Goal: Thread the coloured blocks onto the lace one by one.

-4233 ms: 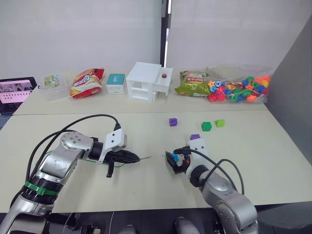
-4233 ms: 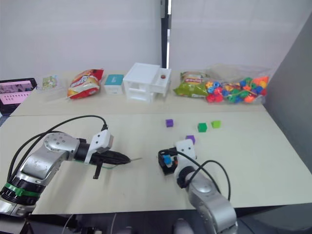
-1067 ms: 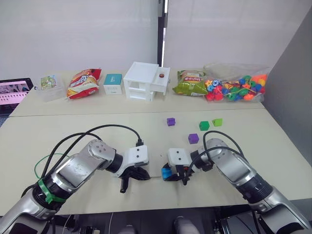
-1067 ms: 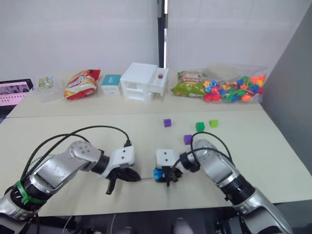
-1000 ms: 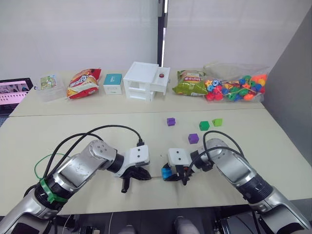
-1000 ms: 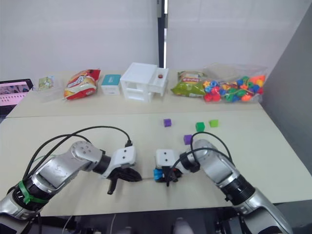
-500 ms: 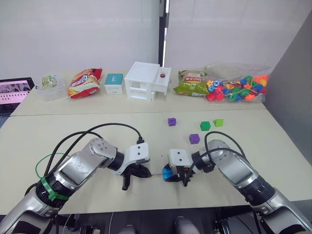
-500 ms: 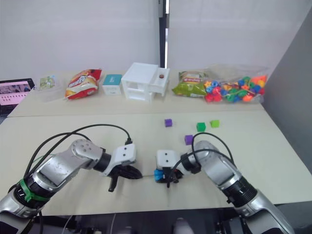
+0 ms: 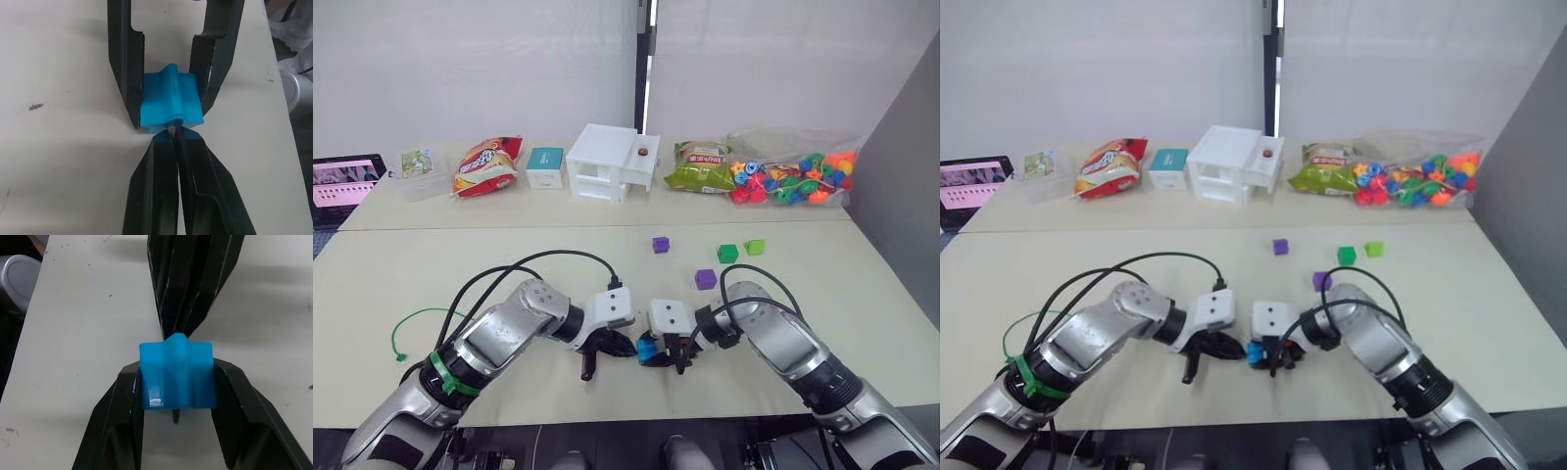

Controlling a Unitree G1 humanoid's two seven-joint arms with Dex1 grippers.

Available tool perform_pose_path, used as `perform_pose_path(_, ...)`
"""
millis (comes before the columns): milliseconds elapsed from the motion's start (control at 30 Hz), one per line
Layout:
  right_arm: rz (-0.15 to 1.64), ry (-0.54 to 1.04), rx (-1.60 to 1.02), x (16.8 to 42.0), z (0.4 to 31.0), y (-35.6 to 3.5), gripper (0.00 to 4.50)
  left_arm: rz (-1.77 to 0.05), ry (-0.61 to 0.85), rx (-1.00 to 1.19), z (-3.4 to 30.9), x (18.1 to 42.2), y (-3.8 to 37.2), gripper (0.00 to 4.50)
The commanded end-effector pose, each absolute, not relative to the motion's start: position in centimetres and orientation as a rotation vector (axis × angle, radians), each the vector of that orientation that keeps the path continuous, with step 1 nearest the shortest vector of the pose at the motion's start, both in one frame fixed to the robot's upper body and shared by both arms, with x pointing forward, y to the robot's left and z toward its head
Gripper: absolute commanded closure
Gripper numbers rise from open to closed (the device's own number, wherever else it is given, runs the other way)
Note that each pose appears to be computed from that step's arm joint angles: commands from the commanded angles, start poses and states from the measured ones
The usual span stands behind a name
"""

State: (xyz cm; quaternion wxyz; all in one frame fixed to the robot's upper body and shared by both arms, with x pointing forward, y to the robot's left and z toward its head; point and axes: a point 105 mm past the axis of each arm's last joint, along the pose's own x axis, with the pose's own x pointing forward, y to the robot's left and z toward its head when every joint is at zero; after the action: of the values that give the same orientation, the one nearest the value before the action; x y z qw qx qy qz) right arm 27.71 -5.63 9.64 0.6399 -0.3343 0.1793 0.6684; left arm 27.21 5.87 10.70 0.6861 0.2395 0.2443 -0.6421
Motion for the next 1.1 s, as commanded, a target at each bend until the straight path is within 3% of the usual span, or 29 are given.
perform_pose_path(33,1.524,0.416,-0.734,27.2,9.2,-4.9,3.14,-1.455,0.442,0.547,12.5,27.6,4.4,4.50)
perform_pose_path(233,1.465,0.397,-0.631,27.2,9.5,-4.1,3.14,-1.426,0.408,0.531,10.3,28.6,4.3,4.50)
perform_pose_path(467,1.407,0.461,-0.635,27.0,8.4,-5.1,3.14,-1.389,0.283,0.522,12.0,29.7,6.1,2.17)
perform_pose_path(600,1.387,0.477,-0.640,27.2,8.1,-5.7,3.14,-1.410,0.279,0.570,12.2,29.1,8.6,0.92)
perform_pose_path(767,1.381,0.477,-0.640,27.5,8.2,-5.8,3.14,-1.417,0.239,0.544,12.1,28.6,9.9,0.92)
perform_pose_path(1067,1.383,0.471,-0.644,27.6,8.4,-5.7,3.14,-1.397,0.340,0.670,7.7,29.1,11.4,0.92)
perform_pose_path(1100,1.383,0.470,-0.645,27.6,8.4,-5.7,3.14,-1.395,0.341,0.668,7.5,29.2,11.4,1.18)
